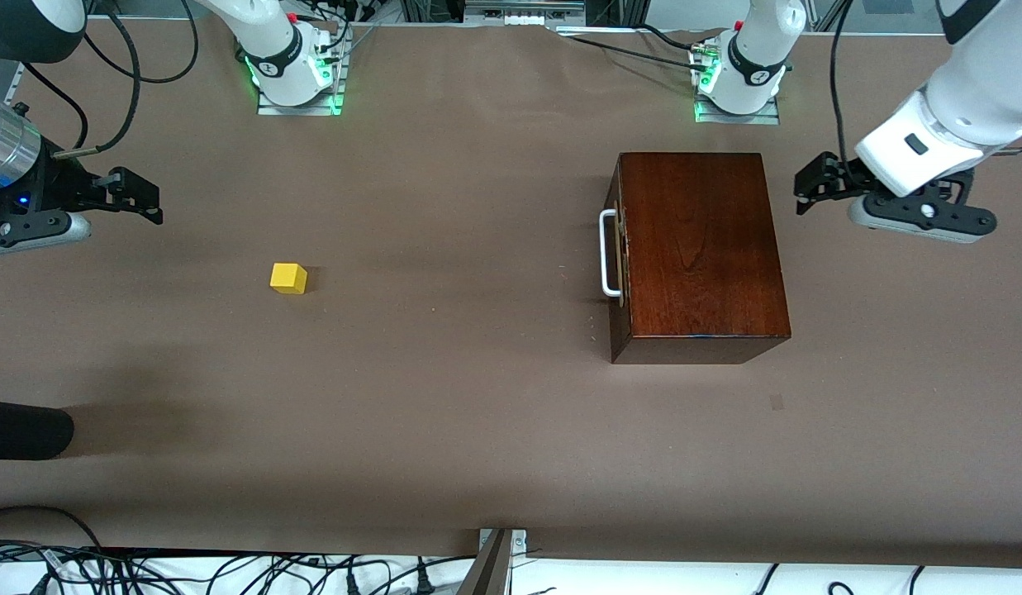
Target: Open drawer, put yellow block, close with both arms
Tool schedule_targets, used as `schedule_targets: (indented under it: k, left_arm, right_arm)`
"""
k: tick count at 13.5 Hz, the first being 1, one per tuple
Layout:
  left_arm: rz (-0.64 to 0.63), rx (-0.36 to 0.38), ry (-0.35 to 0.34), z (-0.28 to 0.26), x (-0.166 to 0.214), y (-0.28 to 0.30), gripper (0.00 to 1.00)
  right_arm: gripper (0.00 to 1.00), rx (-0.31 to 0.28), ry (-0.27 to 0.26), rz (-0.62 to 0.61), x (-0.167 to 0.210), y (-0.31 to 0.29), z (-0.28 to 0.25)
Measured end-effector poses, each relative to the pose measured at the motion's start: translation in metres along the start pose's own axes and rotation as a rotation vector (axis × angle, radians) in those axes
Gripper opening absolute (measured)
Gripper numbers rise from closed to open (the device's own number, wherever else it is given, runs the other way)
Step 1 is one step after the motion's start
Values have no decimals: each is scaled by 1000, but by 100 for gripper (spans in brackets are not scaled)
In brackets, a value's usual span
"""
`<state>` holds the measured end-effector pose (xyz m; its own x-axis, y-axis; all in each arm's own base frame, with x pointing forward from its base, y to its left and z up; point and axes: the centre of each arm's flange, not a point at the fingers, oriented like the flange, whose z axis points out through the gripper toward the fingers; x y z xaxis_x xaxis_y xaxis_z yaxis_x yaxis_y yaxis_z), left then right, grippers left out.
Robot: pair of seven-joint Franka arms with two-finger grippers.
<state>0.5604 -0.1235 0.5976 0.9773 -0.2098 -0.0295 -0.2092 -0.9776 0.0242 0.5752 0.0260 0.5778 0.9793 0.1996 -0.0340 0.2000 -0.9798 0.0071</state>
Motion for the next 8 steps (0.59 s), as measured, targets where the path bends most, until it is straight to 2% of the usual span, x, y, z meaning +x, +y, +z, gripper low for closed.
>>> schedule_targets:
  k: [2,5,8]
  left_arm:
    - [-4,-27,-15,12,17,29,100]
    - [-85,-53,-103,65,44,88,100]
    - [-142,-43,-160,98,47,152,100]
  right_arm:
    - [100,0,0,0,0,0,0]
    - [100,0,1,0,0,0,0]
    - [100,0,1,0,0,0,0]
